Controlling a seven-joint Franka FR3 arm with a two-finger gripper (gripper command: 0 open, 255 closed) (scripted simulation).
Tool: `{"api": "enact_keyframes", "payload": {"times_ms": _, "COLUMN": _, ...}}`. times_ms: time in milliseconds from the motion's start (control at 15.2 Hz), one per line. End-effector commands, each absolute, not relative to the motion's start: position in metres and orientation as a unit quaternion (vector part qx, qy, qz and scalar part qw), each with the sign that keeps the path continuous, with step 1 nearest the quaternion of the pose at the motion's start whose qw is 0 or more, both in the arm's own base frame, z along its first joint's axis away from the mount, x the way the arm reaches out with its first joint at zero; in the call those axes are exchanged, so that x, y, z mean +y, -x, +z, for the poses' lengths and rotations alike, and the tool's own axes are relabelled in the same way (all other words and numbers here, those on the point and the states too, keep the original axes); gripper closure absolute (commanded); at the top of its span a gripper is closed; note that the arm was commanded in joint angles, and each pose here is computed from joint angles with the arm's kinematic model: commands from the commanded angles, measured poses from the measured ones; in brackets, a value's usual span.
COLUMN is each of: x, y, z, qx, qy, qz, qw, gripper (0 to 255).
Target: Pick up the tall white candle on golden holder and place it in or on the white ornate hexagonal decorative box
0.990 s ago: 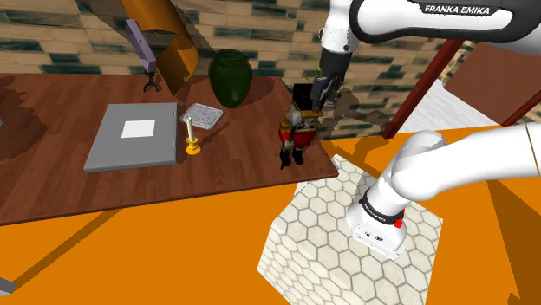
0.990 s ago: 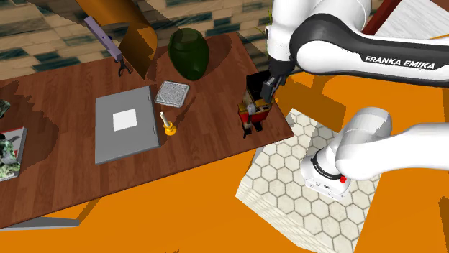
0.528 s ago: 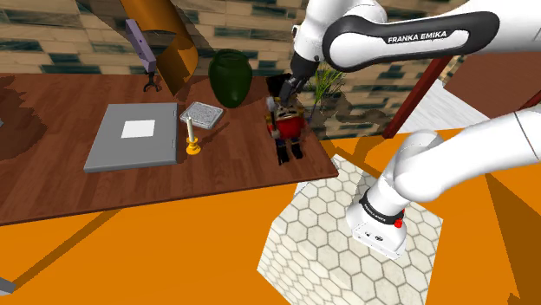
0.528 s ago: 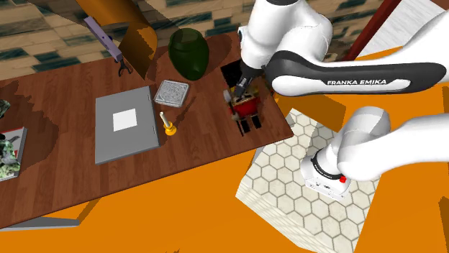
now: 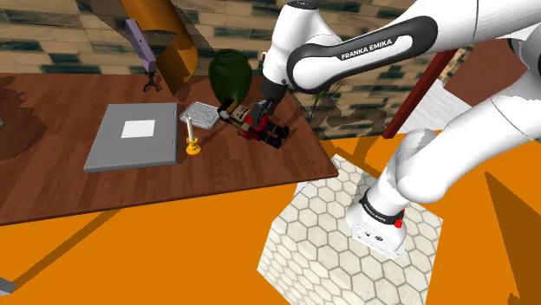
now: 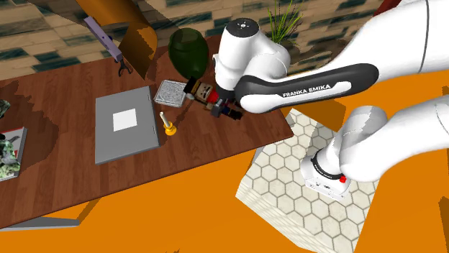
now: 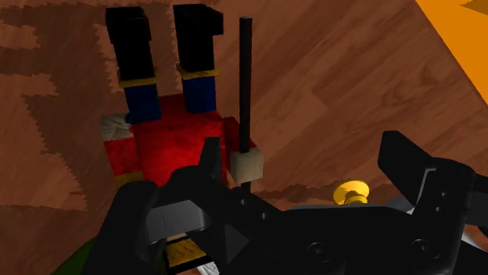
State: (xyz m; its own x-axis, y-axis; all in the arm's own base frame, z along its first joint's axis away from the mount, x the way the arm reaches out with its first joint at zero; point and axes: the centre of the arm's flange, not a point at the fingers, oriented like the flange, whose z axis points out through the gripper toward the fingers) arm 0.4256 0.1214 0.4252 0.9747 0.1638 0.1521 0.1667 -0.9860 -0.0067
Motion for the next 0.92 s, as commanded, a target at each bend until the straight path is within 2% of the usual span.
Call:
{"api": "enact_keyframes", "payload": {"times_ms": 0, "x": 0.134, "y": -0.441, "z": 0.415, "qx": -0.094, "qy": 0.991, "qz": -0.093, "qw": 0.013, "gripper": 0}}
{"api": "enact_keyframes", "payload": {"times_ms": 858, "x": 0.233, "y": -0.533, "z": 0.360, "qx": -0.166, "qy": 0.966, "qz": -0.195, "qw": 0.031, "gripper": 0}}
